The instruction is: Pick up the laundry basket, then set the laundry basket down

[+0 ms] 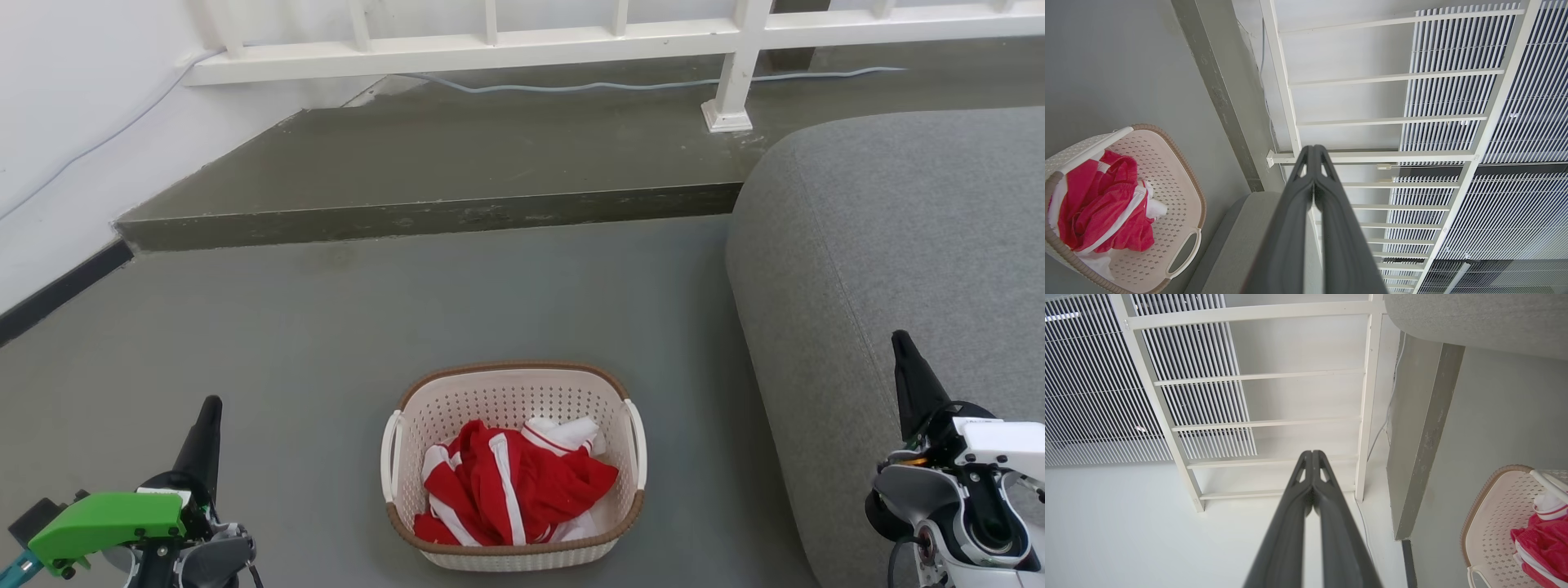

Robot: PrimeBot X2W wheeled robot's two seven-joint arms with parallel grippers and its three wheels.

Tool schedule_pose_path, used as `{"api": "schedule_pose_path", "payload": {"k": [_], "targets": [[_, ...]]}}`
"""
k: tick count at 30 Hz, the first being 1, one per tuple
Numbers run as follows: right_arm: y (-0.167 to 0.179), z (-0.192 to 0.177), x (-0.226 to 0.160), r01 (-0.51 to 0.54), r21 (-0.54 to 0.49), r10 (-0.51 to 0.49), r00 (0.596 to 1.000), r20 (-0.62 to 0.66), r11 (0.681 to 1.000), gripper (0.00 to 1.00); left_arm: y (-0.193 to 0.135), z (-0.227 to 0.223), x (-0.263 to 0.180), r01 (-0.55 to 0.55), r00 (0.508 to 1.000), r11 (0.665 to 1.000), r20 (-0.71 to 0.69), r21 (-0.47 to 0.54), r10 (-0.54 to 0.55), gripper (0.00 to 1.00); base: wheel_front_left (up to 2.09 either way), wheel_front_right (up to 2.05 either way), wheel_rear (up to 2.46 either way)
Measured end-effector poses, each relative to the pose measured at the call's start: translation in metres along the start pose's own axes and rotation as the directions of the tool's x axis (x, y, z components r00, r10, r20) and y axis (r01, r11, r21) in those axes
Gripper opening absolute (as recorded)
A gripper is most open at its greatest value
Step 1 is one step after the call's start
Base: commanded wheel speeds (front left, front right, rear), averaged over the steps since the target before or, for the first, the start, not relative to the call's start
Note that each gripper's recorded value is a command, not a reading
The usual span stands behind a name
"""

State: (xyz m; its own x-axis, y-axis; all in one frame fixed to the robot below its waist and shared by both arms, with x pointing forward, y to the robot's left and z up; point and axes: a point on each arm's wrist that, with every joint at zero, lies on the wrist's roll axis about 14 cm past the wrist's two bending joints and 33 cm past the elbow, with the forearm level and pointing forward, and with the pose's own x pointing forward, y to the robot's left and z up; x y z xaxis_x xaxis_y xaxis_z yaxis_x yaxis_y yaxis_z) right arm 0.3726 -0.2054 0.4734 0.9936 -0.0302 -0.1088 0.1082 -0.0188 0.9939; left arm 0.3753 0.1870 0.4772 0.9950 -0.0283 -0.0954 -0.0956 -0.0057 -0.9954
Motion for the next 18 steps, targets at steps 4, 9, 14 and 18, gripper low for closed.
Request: {"api": "schedule_pose_path", "payload": {"k": [4, 9, 14, 18], "targets": [[0.0001, 0.0001, 0.0001, 0.000, 0.000, 0.000, 1.000, 0.000, 1.000, 0.00, -0.0001, 0.0001, 0.0000, 0.000, 1.000, 1.000, 0.000, 0.000, 0.000, 0.00, 0.00, 0.00, 0.00], [0.0003, 0.0000, 0.0002, -0.001, 0.000, 0.001, 1.000, 0.000, 1.000, 0.00, -0.0001, 0.0001, 0.0000, 0.000, 1.000, 1.000, 0.000, 0.000, 0.000, 0.00, 0.00, 0.00, 0.00], [0.0006, 0.0001, 0.0004, -0.002, 0.001, 0.002, 1.000, 0.001, 1.000, 0.00, -0.0001, 0.0001, 0.0000, 0.000, 1.000, 1.000, 0.000, 0.000, 0.000, 0.00, 0.00, 0.00, 0.00], [0.0007, 0.0001, 0.0004, -0.002, 0.001, 0.002, 1.000, 0.001, 1.000, 0.00, -0.0001, 0.0001, 0.0000, 0.000, 1.000, 1.000, 0.000, 0.000, 0.000, 0.00, 0.00, 0.00, 0.00]]}}
